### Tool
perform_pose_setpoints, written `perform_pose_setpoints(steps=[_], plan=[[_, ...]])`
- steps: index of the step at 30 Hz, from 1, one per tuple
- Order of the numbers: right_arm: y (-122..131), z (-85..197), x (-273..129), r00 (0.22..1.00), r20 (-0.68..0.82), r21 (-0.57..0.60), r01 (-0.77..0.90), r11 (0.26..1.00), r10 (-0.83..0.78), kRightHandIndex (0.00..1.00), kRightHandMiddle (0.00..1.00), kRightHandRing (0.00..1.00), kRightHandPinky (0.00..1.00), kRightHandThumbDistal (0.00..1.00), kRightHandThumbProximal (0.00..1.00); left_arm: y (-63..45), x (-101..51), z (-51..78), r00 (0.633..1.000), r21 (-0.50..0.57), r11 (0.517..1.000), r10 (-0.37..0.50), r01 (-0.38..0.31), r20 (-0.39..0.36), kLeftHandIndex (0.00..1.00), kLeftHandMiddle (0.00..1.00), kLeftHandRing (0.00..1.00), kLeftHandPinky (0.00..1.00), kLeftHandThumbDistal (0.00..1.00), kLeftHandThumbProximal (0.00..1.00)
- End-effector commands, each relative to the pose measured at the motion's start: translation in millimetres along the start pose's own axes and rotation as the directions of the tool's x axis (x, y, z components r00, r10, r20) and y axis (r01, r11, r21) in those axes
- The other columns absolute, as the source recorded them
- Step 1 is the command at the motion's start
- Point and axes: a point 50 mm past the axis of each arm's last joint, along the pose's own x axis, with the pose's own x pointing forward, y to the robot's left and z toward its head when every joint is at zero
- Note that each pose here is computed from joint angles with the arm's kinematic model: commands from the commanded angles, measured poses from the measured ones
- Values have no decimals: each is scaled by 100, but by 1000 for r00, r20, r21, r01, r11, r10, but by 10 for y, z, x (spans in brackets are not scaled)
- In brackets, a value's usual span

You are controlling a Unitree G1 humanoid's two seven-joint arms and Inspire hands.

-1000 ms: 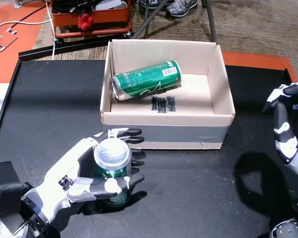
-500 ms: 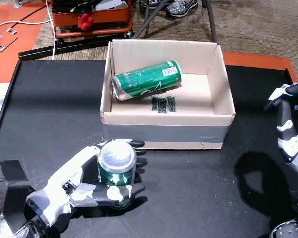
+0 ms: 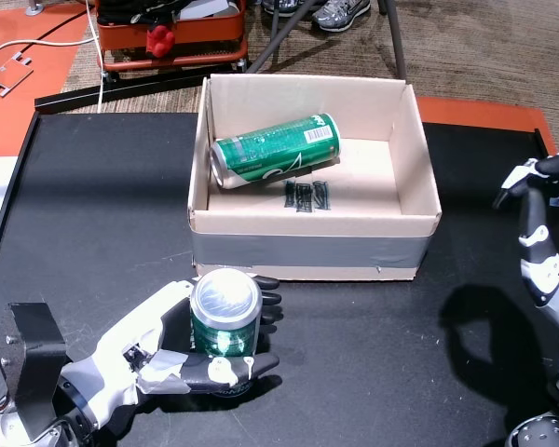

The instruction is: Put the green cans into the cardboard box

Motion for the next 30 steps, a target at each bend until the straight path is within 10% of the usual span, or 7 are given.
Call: perform_pose_setpoints(steps=[1, 30], plan=[[8, -1, -30, 1000, -11, -6, 5, 1000, -5, 31, 35, 43, 53, 60, 0, -19, -22, -52, 1000, -28, 1000, 13, -14, -13, 70, 73, 75, 72, 74, 0], [5, -7, -14, 1000, -2, 3, 0, 1000, 0, 29, 34, 43, 52, 59, 0, -33, -9, -54, 996, -94, 993, 78, -74, 42, 34, 38, 46, 41, 71, 0]])
